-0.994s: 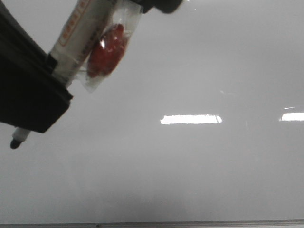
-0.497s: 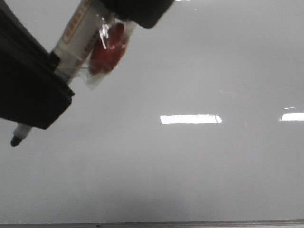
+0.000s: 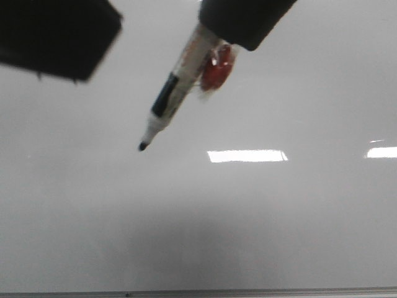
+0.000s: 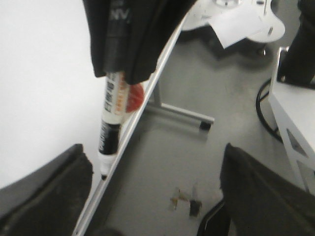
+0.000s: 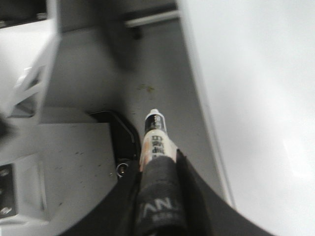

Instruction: Write number 8 on whiteboard

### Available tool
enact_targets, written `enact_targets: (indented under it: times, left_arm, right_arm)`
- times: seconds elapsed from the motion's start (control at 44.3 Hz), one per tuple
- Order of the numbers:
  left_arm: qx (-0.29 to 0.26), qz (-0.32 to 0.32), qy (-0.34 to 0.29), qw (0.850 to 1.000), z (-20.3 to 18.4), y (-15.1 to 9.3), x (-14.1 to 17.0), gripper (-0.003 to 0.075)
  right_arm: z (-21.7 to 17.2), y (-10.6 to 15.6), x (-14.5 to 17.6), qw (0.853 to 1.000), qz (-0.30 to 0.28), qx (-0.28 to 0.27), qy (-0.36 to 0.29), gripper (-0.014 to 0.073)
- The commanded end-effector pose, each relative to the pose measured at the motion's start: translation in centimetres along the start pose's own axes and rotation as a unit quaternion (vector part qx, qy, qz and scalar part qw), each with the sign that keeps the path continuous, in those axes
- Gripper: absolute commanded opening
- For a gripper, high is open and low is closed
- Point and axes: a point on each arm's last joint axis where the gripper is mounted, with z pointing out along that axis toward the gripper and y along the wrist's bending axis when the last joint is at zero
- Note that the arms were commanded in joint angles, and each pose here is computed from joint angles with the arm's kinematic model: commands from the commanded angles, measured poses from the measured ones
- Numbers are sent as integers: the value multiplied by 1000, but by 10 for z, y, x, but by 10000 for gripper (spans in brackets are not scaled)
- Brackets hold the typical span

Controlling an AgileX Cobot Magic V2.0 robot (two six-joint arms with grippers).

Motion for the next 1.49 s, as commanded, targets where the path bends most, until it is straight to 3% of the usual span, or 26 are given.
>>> enact_targets:
  times: [0.0,0.181,0.248,0.406,0.565,0.723,0.948,1.106,1.31,1.468]
  left_arm:
    - [-14,-14,-89,996,-24,0,-10,311]
    - [-16,-47,-137,989,-54,-7,18,-19]
    - [-13,-54,-153,987,-63,-9,28,-20]
    - [-13,-54,-177,983,-75,-12,39,-20]
    - [-14,-54,-181,982,-76,-12,40,-21]
    - [-14,-54,-181,982,-76,-12,40,-21]
    - [-14,-54,-181,982,-76,-12,40,-21]
    - [-14,-54,-181,982,-76,-12,40,-21]
    - [-14,-54,-181,982,-76,-12,40,-21]
    - [-14,-54,-181,982,-76,-12,40,-21]
  right_arm:
    - [-21,-21,0,996,54,51,-54,-71]
    - [-37,-60,16,972,189,68,-126,-71]
    - [-43,-69,17,963,211,66,-154,-71]
    - [-44,-79,7,956,202,76,-201,-71]
    - [-28,-100,-10,947,210,93,-224,-71]
    - [-3,-131,-24,939,244,72,-232,-71]
    - [31,-157,-39,937,252,66,-234,-71]
    - [55,-157,-40,944,248,56,-213,-71]
    - [68,-159,-25,956,235,60,-164,-69]
    - [58,-164,-5,951,256,78,-155,-69]
